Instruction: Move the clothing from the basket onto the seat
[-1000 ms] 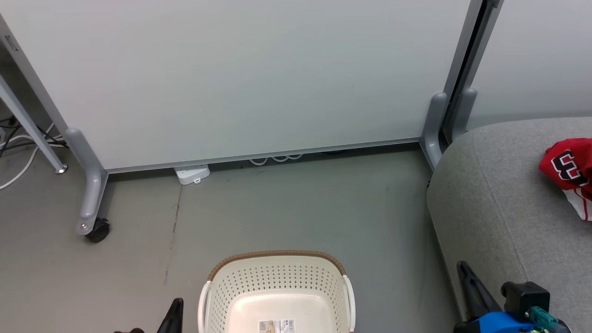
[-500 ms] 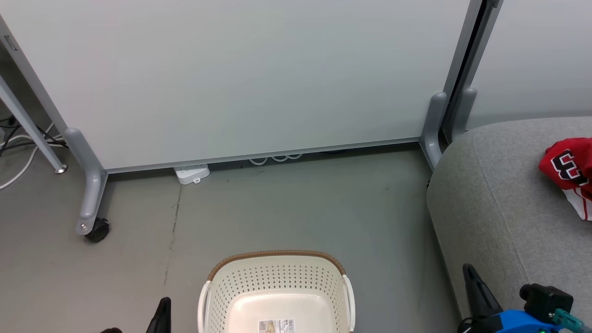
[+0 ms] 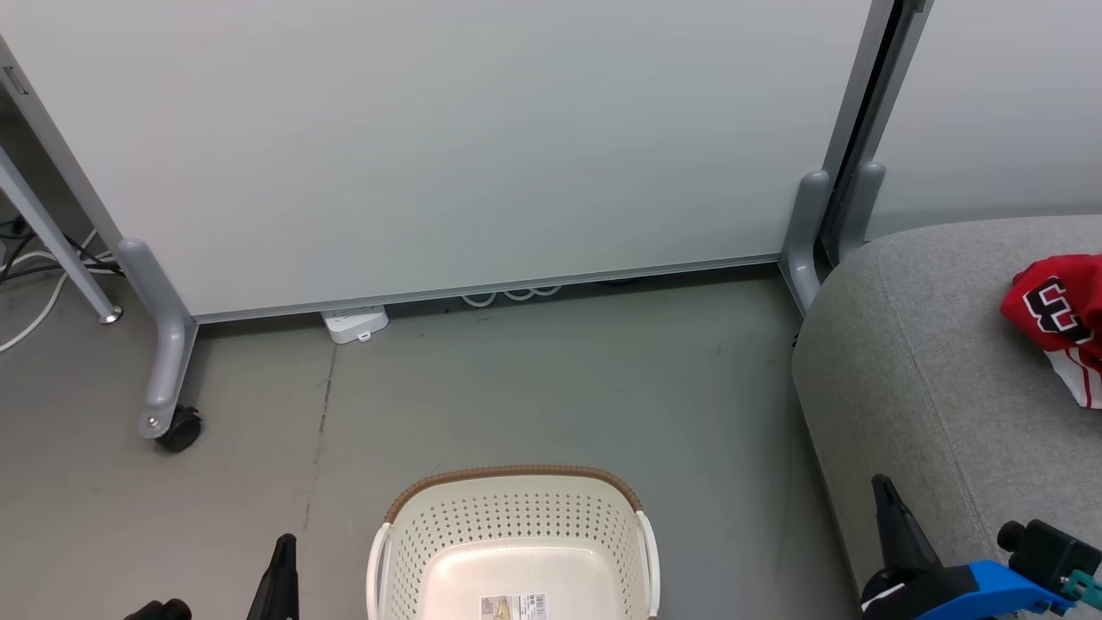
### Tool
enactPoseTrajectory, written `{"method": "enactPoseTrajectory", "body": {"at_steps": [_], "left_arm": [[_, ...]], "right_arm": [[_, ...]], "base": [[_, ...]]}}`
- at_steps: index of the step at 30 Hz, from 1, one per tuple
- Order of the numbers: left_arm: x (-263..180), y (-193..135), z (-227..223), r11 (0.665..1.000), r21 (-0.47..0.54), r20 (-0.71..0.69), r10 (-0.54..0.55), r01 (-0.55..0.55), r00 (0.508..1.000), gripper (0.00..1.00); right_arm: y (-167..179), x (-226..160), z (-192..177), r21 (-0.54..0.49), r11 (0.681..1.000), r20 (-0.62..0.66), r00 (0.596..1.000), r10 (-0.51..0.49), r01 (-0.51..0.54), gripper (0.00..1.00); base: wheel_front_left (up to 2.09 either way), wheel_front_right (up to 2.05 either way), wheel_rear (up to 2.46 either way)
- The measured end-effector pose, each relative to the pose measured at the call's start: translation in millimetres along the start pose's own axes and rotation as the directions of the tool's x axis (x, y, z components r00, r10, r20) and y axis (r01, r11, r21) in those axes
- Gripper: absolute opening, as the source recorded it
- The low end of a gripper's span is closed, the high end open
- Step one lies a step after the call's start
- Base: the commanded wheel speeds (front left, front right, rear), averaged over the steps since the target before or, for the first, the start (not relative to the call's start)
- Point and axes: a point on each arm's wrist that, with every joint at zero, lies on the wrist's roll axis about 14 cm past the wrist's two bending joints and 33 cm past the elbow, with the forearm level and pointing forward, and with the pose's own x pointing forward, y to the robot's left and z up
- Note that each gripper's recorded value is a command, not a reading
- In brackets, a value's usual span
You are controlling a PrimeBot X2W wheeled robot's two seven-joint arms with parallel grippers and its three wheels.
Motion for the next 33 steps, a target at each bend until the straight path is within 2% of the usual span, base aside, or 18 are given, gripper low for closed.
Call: {"method": "enactPoseTrajectory", "body": {"at_steps": [14, 33], "left_arm": [[7, -2, 13, 0.983, -0.182, 0.020, 0.006, -0.002, 1.000, 0.00], [14, -7, 28, 0.922, -0.386, 0.045, -0.005, 0.022, 0.999, 0.00]], "right_arm": [[1, 4, 9, 0.202, 0.979, 0.027, 1.000, 0.003, -0.009, 0.00], [3, 8, 21, 0.427, 0.904, 0.064, 0.998, 0.011, -0.037, 0.00]], "base": [[0.00, 0.00, 0.00], [0.00, 0.00, 0.00]]}}
